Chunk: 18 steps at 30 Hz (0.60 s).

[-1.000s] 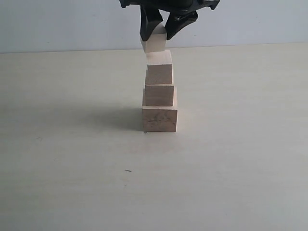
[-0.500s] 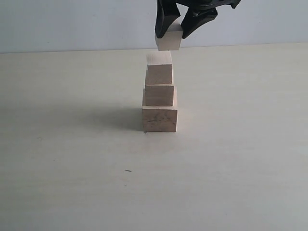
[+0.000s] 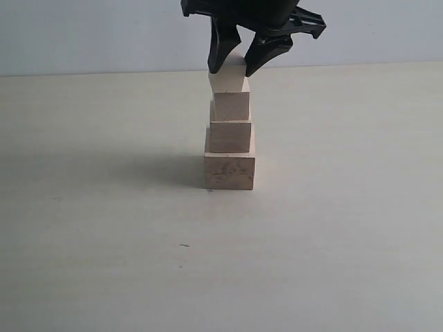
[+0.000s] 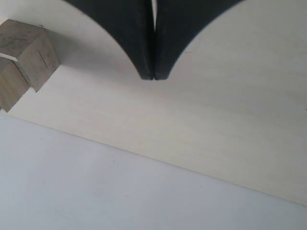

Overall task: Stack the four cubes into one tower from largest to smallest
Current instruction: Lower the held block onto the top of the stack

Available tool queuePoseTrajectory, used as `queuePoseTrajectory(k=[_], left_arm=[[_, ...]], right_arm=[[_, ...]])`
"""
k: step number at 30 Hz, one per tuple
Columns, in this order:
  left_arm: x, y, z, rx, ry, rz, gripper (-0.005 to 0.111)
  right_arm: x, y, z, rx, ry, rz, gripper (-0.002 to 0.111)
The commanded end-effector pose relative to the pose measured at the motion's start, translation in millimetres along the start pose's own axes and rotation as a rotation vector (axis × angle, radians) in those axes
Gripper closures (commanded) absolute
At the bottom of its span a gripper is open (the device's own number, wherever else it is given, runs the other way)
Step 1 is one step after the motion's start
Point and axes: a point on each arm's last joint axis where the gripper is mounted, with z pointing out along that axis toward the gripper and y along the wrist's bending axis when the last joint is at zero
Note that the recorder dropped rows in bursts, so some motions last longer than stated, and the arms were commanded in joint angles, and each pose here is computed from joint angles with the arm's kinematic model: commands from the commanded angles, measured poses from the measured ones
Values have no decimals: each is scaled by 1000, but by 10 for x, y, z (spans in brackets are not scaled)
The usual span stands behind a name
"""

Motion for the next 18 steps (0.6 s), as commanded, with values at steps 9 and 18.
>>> queuePoseTrajectory(k=[9, 18], left_arm=[[15, -14, -4, 21, 6, 9, 107], [15, -15, -4, 23, 7, 9, 107]], right_arm=[[-22, -3, -15, 6, -13, 12, 87], [-89, 25, -136, 15, -65, 17, 87]])
